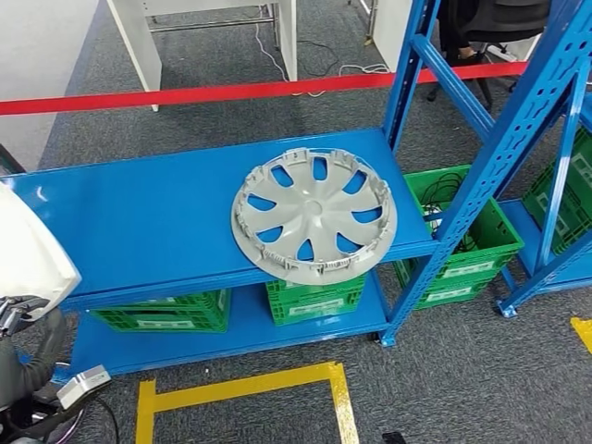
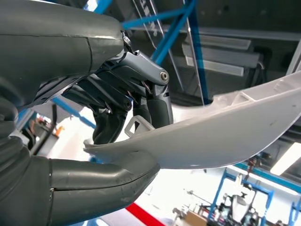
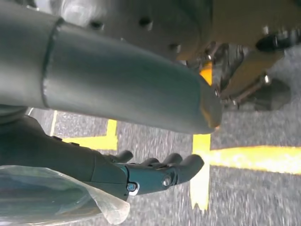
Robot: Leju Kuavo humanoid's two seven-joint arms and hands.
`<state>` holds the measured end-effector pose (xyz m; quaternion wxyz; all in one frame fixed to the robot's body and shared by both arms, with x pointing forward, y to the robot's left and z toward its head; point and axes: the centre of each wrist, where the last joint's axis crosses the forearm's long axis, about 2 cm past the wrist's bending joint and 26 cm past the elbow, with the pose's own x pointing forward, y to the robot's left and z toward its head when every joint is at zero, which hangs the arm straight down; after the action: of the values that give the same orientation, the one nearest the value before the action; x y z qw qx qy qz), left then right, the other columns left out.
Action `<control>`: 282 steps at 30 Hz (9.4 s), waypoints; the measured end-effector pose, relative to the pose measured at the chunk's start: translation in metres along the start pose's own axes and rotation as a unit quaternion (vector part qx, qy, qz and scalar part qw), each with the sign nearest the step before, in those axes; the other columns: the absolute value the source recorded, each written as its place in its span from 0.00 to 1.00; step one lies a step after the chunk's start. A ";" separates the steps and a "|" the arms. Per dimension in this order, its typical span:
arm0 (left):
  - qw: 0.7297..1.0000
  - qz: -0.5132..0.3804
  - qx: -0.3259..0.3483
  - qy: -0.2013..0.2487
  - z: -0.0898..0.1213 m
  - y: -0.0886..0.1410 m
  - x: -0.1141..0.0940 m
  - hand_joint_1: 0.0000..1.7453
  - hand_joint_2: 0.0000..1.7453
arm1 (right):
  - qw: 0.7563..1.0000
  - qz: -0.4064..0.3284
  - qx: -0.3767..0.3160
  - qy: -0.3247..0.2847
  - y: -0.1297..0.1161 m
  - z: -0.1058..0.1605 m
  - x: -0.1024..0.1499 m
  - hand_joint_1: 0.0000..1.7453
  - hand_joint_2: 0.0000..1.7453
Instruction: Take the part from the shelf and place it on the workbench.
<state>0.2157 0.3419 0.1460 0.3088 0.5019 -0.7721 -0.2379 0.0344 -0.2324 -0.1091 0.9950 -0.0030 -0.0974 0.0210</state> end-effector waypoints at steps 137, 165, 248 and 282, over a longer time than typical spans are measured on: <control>0.993 0.119 -0.012 -0.004 -0.050 -0.029 0.015 1.00 1.00 | 0.996 -0.081 -0.017 0.012 -0.004 0.002 -0.012 0.00 0.00; 0.987 0.159 -0.033 0.021 -0.048 -0.033 0.017 1.00 1.00 | 0.996 -0.089 -0.020 0.014 0.000 0.005 -0.015 0.00 0.00; 0.980 0.195 -0.024 0.015 -0.051 -0.043 0.050 1.00 1.00 | 0.995 -0.089 -0.038 -0.010 -0.015 0.009 -0.025 0.00 0.00; 0.980 0.199 -0.022 -0.003 -0.075 -0.043 0.065 1.00 1.00 | 0.992 -0.118 -0.012 0.048 -0.024 0.005 -0.033 0.00 0.00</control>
<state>0.2771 0.2614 0.1846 0.3583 0.3301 -0.8524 -0.1901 0.0022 -0.2577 -0.1101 0.9940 -0.0047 -0.0492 -0.0977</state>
